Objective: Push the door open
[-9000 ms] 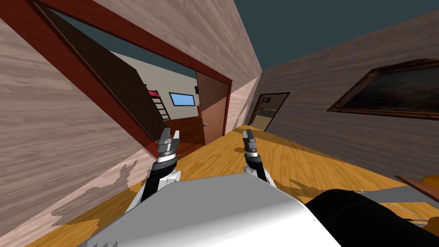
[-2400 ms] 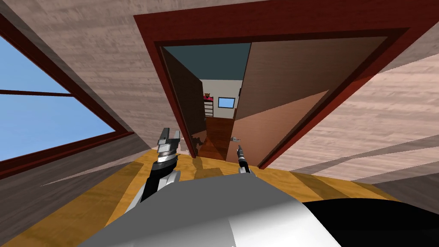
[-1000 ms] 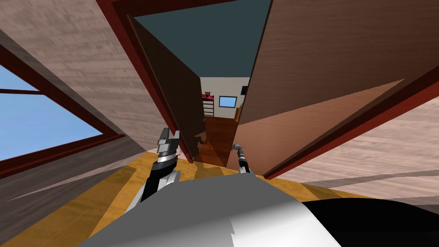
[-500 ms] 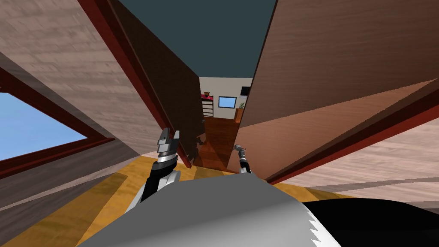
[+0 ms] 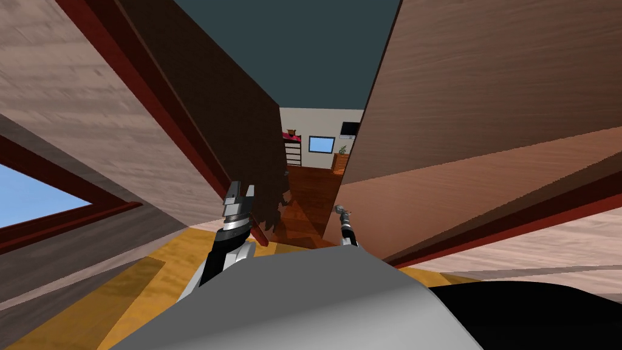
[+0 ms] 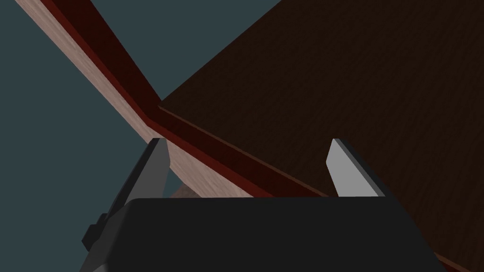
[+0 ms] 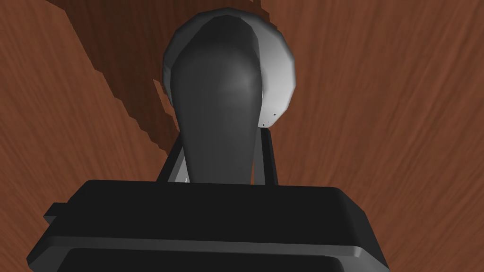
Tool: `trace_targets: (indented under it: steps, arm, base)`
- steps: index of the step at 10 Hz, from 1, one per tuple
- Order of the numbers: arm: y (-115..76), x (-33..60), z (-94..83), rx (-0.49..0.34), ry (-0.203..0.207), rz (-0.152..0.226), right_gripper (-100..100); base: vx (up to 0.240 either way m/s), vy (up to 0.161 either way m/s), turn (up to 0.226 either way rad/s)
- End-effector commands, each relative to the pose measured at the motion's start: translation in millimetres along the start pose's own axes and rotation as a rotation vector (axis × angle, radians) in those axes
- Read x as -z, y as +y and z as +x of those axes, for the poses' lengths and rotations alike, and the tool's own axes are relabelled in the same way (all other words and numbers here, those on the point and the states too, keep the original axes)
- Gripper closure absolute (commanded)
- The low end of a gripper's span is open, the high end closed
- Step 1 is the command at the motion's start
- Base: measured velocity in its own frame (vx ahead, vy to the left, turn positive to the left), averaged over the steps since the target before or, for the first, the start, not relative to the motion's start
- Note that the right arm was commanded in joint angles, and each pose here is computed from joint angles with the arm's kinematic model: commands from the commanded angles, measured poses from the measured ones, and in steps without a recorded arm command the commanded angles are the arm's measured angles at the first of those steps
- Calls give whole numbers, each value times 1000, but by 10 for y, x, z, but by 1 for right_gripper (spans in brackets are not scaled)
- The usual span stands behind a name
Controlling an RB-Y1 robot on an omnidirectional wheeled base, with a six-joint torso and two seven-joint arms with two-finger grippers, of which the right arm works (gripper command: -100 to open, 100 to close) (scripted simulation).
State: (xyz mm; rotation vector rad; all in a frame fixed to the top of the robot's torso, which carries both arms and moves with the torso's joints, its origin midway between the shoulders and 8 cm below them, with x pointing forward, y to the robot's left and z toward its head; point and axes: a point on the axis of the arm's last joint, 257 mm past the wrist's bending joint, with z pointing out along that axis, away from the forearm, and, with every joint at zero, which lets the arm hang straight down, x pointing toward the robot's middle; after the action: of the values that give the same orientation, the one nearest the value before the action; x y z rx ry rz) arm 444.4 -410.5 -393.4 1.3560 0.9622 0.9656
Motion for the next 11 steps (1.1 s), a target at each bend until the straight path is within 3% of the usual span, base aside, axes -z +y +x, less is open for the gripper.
trace_targets:
  steps: [1, 9, 10, 11]
  arm:
    - [37, -24, -172, 6, -34, -11, 100]
    - [30, 44, -710, 6, -160, -9, 100]
    - [30, 44, -710, 6, -160, -9, 100]
    - [29, 68, -833, 6, -189, -8, 100]
  base:
    - [184, 6, -53]
    - [197, 22, -55]
    - [129, 11, -18]
    - [180, 31, -86]
